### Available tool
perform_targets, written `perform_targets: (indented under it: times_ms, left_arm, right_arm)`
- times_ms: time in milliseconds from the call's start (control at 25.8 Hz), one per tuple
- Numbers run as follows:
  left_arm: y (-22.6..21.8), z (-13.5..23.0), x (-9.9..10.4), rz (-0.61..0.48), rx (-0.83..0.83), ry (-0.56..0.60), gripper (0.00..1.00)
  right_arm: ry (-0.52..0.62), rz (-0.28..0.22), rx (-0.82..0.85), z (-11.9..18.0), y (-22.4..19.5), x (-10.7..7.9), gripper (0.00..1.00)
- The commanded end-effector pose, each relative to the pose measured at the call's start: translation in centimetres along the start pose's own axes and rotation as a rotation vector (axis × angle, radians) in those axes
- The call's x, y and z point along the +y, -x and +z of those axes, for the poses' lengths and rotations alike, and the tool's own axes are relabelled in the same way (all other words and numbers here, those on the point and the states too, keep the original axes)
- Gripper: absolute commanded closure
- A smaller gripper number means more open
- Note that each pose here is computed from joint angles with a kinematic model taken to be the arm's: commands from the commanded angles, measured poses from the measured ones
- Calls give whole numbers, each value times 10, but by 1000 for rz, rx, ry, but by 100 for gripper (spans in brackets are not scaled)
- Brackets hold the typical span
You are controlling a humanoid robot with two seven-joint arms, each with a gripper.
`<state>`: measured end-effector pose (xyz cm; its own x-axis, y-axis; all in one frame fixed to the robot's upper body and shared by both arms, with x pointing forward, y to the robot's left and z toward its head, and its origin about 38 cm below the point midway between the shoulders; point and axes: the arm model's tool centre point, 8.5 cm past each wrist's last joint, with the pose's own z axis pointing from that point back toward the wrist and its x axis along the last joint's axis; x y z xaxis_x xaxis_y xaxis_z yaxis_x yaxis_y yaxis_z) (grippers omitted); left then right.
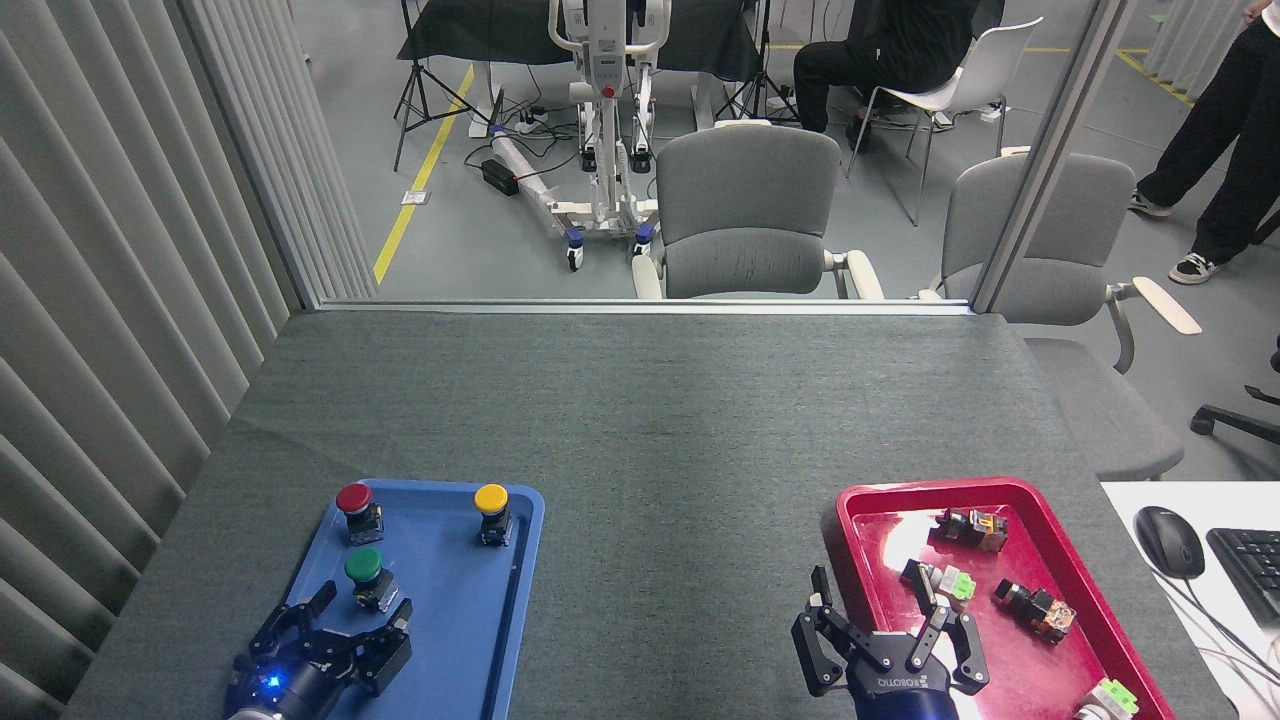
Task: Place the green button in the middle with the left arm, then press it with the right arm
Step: 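Close the left gripper on the green button and lift it, then carry the green button off the tray toward the table middle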
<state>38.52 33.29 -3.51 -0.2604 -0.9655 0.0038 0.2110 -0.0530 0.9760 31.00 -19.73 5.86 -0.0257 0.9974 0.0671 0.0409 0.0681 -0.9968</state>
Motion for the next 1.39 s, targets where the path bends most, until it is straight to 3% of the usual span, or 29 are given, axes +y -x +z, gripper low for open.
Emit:
perform_targets:
  times_ms: [0, 116, 232, 349, 658, 813, 1007, 1123, 1356]
  left_arm:
    - [-5, -3, 1, -1, -13, -2, 1]
    - [-7, -6, 2, 3, -4, -6, 3]
    - [-9, -7, 0, 10, -1, -3, 37]
    - [-9, -9, 2, 14, 3, -11, 59]
    - [-7, -9, 1, -10, -29, 9, 99]
    - [-11, -5, 12, 2, -123, -100, 100]
    - [-39, -12, 59, 7, -270, -301, 100]
    - [-83, -36, 72, 3, -383, -319, 100]
    - [-169, -53, 64, -52, -626, -258, 100]
  right_arm:
    - [-4, -3, 2, 0, -1, 0, 1]
    - [-4, -5, 1, 0, -2, 0, 1]
    - [-3, -20, 5, 0, -6, 0, 1]
    - [-5, -22, 4, -1, -7, 0, 1]
    - [-4, -31, -2, -1, -12, 0, 1]
    - [-2, -31, -2, -2, -12, -1, 1]
    - [-1, -24, -2, -2, -10, -1, 1]
    - [-3, -21, 2, -2, -8, -1, 1]
    - [-1, -21, 0, -2, -8, -1, 1]
